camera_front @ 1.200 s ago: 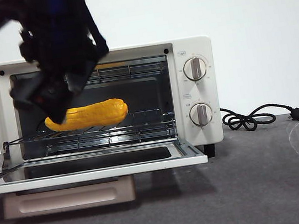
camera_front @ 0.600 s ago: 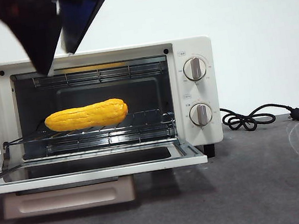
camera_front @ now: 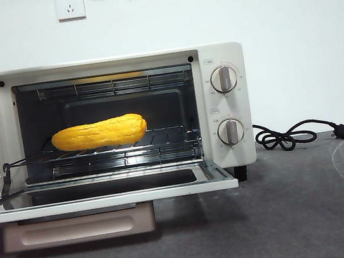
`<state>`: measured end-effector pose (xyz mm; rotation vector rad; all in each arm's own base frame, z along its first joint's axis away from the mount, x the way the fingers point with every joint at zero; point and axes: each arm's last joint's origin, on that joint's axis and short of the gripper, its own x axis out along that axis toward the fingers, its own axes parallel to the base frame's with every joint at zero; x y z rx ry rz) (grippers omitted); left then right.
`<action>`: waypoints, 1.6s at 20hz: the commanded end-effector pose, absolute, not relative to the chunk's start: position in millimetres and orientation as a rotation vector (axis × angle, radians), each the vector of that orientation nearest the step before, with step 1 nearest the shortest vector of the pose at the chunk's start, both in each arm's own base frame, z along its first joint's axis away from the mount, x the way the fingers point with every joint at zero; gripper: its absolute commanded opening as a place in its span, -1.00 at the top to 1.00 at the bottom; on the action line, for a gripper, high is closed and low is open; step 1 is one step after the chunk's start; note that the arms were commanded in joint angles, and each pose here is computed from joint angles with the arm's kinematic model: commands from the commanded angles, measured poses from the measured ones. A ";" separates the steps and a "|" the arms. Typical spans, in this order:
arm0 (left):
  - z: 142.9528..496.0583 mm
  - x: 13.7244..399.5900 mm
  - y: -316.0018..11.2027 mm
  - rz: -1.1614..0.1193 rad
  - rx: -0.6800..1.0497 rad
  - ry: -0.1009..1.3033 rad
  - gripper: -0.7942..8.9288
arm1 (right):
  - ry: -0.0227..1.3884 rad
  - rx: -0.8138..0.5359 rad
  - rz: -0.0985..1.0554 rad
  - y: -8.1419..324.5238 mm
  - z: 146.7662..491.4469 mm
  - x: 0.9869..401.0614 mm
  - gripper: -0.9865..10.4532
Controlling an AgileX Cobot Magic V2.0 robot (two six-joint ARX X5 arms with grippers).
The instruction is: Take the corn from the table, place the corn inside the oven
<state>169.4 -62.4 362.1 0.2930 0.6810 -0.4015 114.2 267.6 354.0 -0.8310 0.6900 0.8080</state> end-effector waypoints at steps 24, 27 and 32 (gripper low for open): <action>240.8 179.3 31.6 -0.468 -0.386 0.939 0.85 | 0.829 -0.601 0.679 175.6 384.2 165.3 0.86; 235.1 184.3 34.8 -0.452 -0.400 0.962 0.85 | 0.866 -0.531 0.731 160.7 383.7 180.1 0.85; 206.6 205.3 41.0 -0.448 -0.473 1.083 0.85 | 0.899 -0.420 0.752 136.6 383.7 198.7 0.85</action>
